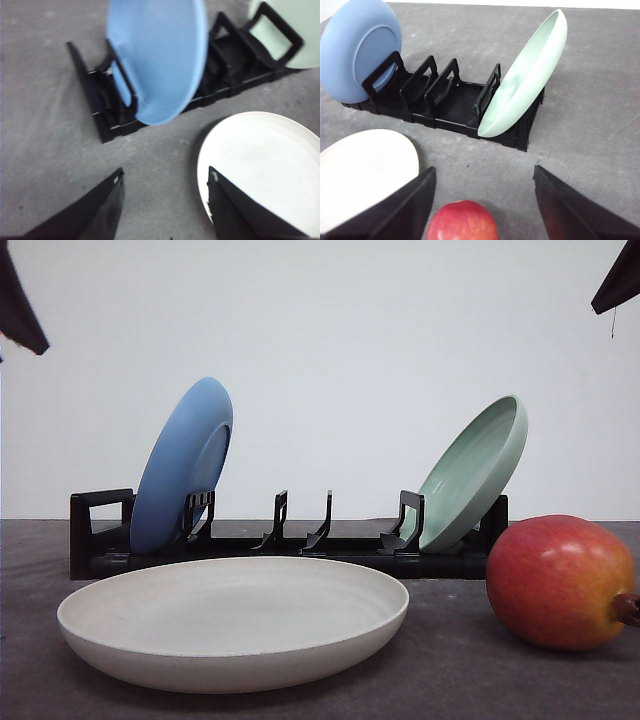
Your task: Place pomegranate in white plate
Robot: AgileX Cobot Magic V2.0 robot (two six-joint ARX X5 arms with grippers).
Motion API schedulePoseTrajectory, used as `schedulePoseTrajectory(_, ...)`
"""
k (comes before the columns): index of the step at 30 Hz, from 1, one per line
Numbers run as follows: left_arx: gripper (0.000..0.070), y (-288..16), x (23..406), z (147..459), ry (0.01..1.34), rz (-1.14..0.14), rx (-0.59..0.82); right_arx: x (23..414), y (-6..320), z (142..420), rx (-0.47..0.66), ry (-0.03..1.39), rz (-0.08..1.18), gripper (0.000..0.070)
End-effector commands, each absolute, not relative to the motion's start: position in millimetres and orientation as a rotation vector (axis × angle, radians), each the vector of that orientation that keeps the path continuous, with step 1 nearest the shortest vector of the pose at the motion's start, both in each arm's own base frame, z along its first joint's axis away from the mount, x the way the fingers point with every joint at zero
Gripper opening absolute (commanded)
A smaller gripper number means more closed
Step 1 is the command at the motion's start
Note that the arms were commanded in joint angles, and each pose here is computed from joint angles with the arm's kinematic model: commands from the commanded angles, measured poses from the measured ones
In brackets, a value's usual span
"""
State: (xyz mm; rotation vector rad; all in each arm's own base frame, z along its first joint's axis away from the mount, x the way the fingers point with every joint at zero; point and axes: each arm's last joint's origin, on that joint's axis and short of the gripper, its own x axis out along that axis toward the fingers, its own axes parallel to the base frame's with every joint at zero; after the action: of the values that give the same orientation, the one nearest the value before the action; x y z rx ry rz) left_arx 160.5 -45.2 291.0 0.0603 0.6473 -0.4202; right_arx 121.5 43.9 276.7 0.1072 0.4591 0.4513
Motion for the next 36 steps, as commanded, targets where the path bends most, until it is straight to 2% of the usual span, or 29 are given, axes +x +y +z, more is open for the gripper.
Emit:
schedulePoseTrajectory(1, 0.0314, -42.8, 162.6, 293.3, 0.645, -0.409, 0.014, 121.8, 44.6, 281.7, 0.117, 0.444, 0.456, 0.0395)
schedulePoseTrajectory(8, 0.0313, -29.7, 150.3, 278.7, 0.567, -0.347, -0.105, 120.5, 44.2, 278.4, 0.116, 0.481, 0.451, 0.0395)
schedulePoseTrajectory(15, 0.0313, -22.3, 126.8, 277.3, 0.471, -0.289, -0.104, 117.1, 43.8, 270.6, 0.144, 0.587, 0.454, 0.0412)
schedulePoseTrajectory(26, 0.0313, -20.6, 121.5, 279.7, 0.447, -0.261, -0.098, 141.1, 54.5, 247.5, 0.216, 0.976, 0.443, 0.0512)
schedulePoseTrajectory(31, 0.0313, -20.6, 121.5, 279.7, 0.447, -0.261, -0.098, 163.8, 64.7, 240.8, 0.202, 1.069, 0.439, 0.0591)
schedulePoseTrajectory(36, 0.0313, -20.6, 121.5, 279.6, 0.448, -0.261, -0.097, 185.4, 79.7, 228.4, 0.177, 1.108, 0.463, 0.0615)
